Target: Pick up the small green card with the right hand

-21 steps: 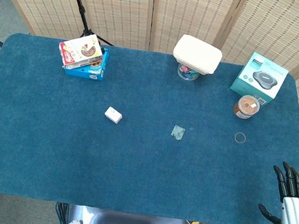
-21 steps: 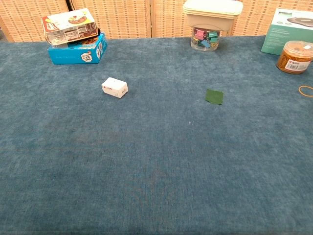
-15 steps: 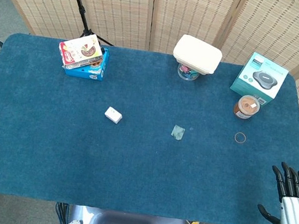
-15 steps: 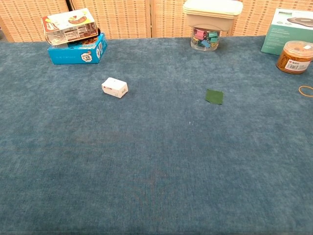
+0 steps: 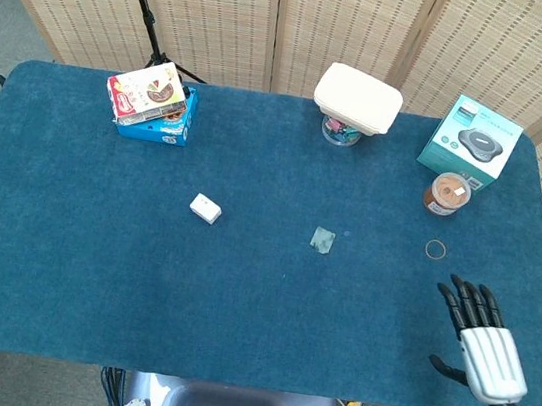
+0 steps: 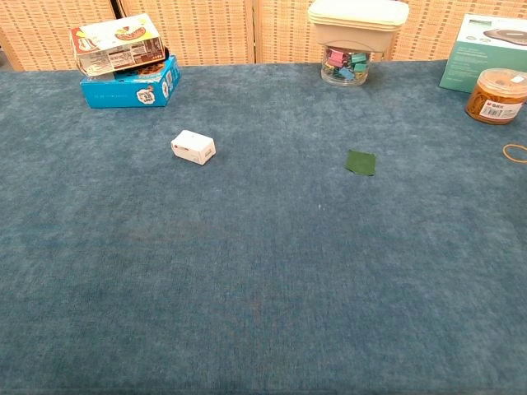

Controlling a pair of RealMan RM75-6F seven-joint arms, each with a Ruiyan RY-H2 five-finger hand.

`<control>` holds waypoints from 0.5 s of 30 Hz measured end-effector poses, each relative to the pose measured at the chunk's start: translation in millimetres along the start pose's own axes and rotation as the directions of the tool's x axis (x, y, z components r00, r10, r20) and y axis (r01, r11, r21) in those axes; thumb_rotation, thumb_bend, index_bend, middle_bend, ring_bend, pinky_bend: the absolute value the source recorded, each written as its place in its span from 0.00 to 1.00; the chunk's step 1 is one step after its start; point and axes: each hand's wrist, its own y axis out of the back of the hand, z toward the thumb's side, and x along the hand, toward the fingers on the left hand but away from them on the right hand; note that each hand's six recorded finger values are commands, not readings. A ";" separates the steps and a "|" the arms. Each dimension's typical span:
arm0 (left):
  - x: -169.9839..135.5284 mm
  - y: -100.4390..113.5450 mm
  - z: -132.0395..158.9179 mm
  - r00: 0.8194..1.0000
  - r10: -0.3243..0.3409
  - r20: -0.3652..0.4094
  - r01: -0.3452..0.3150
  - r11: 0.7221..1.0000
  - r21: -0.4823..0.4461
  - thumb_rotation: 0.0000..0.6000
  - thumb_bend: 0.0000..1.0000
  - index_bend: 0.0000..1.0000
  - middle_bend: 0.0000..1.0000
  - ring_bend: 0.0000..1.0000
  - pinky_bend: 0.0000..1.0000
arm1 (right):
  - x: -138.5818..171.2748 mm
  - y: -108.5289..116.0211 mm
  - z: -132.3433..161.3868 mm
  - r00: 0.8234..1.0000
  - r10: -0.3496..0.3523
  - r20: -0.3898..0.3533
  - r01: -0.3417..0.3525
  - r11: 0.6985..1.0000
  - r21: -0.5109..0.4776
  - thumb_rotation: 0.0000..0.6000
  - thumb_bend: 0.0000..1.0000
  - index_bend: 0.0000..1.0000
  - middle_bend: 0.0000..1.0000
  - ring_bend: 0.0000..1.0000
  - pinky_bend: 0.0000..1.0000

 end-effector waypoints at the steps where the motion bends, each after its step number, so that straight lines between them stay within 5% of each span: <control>1: 1.1 -0.6 0.0 1.000 -0.001 -0.005 0.001 1.000 0.003 1.00 0.00 0.00 0.00 0.00 0.01 | -8.6 -2.9 4.5 1.000 0.019 -0.023 -0.019 1.000 -0.001 1.00 0.00 0.00 0.00 0.00 0.00; 8: 8.1 -4.2 -0.9 0.999 -0.012 -0.033 0.012 1.000 0.010 1.00 0.00 0.00 0.00 0.00 0.01 | -85.9 -18.0 45.9 0.979 0.096 -0.179 -0.098 0.995 -0.001 1.00 0.00 0.01 0.00 0.00 0.00; 15: 14.1 -8.0 -0.7 0.998 -0.023 -0.053 0.024 0.999 0.025 1.00 0.00 0.00 0.00 0.00 0.01 | -153.5 -35.2 76.0 0.969 0.119 -0.215 -0.131 0.990 -0.045 1.00 0.00 0.07 0.00 0.00 0.00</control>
